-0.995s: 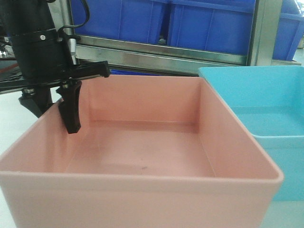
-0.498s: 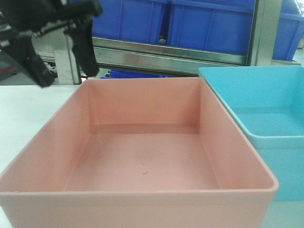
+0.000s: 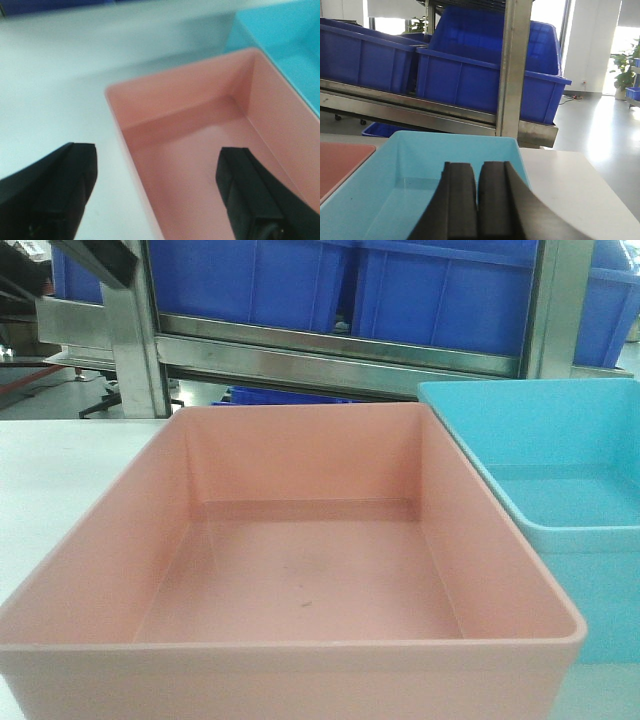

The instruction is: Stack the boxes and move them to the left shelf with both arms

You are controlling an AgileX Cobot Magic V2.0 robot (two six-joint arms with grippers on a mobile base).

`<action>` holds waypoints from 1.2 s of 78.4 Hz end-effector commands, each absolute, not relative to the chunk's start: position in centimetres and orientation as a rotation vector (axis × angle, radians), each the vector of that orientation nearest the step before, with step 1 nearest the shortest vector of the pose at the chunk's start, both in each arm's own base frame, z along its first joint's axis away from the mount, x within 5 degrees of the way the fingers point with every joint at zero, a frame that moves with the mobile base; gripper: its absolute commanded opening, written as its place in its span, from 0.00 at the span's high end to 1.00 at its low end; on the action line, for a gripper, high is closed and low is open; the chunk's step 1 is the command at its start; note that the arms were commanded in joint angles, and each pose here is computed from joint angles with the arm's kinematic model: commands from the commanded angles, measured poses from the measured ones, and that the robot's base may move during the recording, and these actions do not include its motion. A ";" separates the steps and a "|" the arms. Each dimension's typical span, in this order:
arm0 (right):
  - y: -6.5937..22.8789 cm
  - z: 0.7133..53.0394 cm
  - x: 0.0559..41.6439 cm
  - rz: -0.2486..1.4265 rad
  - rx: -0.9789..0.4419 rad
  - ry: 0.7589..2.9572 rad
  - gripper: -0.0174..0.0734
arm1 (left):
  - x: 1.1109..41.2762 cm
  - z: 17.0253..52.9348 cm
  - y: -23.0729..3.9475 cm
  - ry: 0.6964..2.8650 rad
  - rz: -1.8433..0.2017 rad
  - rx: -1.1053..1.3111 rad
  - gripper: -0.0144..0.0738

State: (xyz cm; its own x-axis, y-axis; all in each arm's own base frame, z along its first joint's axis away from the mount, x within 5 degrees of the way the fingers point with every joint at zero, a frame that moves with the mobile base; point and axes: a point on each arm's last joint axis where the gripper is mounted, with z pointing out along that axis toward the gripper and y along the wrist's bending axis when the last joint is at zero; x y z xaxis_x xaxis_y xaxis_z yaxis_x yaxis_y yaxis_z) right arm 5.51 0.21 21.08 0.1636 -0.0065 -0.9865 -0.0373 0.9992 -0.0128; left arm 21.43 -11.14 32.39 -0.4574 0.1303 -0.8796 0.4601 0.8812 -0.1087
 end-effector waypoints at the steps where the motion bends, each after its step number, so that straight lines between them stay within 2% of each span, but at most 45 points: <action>1: 0.2 22.9 5.1 0.017 -0.037 1.281 0.75 | 20.1 35.0 -9.9 1.793 -0.391 0.368 0.38; 22: 0.2 22.9 5.1 0.017 -0.037 1.281 0.75 | 15.0 34.7 -5.0 1.657 -0.304 0.217 0.38; 37: 0.2 22.9 5.1 0.017 -0.037 1.281 0.75 | 10.8 33.8 -3.1 1.554 -0.279 0.169 0.38; 50: 0.2 22.9 5.1 0.017 -0.037 1.281 0.75 | 9.3 33.0 -2.7 1.522 -0.282 0.167 0.38; 94: 0.2 22.9 5.1 0.017 -0.037 1.281 0.75 | 9.3 32.8 -2.8 1.534 -0.283 0.170 0.38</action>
